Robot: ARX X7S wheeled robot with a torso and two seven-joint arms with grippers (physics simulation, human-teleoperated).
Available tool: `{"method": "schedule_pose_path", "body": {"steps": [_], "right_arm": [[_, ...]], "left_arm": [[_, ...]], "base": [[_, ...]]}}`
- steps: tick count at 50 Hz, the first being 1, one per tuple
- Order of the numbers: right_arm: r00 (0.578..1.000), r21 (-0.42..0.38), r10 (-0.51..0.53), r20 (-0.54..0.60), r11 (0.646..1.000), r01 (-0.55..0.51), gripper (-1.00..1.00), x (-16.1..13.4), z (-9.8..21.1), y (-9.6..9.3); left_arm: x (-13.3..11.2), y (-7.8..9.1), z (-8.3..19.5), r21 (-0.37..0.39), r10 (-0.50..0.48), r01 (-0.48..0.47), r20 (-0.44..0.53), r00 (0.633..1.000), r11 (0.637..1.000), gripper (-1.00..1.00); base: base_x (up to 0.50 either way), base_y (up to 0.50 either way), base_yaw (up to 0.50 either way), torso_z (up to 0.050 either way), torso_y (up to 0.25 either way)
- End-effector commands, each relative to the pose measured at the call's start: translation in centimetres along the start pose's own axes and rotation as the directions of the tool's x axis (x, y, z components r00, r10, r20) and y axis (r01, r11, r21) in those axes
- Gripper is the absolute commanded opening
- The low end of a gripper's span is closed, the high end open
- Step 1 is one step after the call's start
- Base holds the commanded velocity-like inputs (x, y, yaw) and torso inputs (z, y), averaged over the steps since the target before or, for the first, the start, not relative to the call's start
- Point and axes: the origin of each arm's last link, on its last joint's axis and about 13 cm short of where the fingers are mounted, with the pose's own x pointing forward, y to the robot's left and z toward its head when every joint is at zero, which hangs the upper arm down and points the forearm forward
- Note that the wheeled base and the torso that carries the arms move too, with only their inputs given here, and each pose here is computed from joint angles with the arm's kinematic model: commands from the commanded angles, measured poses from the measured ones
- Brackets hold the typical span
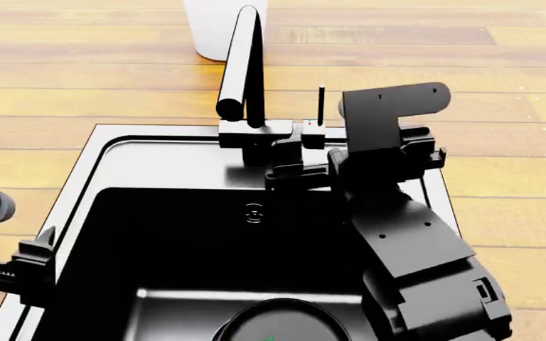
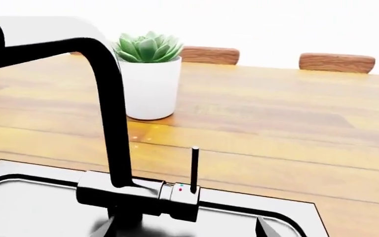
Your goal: Pick the pan and sponge and place them into the sink. Then turn on the water.
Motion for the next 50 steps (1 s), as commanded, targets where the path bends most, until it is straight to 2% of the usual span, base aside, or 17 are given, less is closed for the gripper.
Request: {"method": "schedule_pose_path", "body": {"steps": [1,3,12,21,24,45,46,50], "right_arm": [[1.0,0.005,-0.011,-0.006,1.0,0.011,1.0,2.1,0.4,-0.4],[1.0,0.005,-0.012,-0.009,1.0,0.012,1.0,2.4,0.4,-0.5],[0.999,0.015,0.01,-0.032,1.0,-0.01,1.0,3.9,0.6,-0.5],[0.999,0.021,0.014,-0.036,1.0,-0.013,1.0,4.8,1.6,-0.7],[0.999,0.03,0.003,-0.045,1.0,-0.002,1.0,5.1,1.8,-0.8],[0.997,0.039,0.012,-0.08,0.999,-0.009,1.0,5.2,3.2,-0.8],[0.997,0.044,0.013,-0.082,0.999,-0.009,1.0,5.2,3.2,-0.8],[0.997,0.046,0.018,-0.082,0.999,-0.014,1.0,5.2,3.3,-0.7]], "left_arm": [[0.0,0.0,0.1,-0.019,0.019,-0.019,0.001,1.0,1.0,1.0],[-0.2,0.2,0.0,-0.003,0.017,-0.017,0.002,1.0,1.0,1.0],[-0.1,0.3,0.3,-0.035,0.055,-0.055,0.001,0.998,0.998,1.0],[-0.9,0.8,-0.1,-0.03,0.054,-0.054,0.0,0.999,0.998,1.0],[-0.5,0.5,0.0,-0.024,0.054,-0.054,0.004,0.999,0.998,1.0],[-0.5,0.5,0.0,-0.023,0.058,-0.058,0.013,0.998,0.998,1.0],[-0.4,0.4,0.2,-0.077,0.061,-0.059,0.025,0.998,0.995,1.0],[-0.6,0.7,0.6,-0.051,0.075,-0.074,0.032,0.997,0.996,1.0]], "base": [[0.0,0.0,0.0,0.0,0.0],[0.0,0.0,0.0,0.0,0.0],[0.0,0.0,0.0,0.0,0.0],[0.0,0.0,0.0,0.0,0.0],[0.0,0.0,0.0,0.0,0.0],[0.0,0.0,0.0,0.0,0.0],[0.0,0.0,0.0,0.0,0.0],[0.0,0.0,0.0,0.0,0.0]]}}
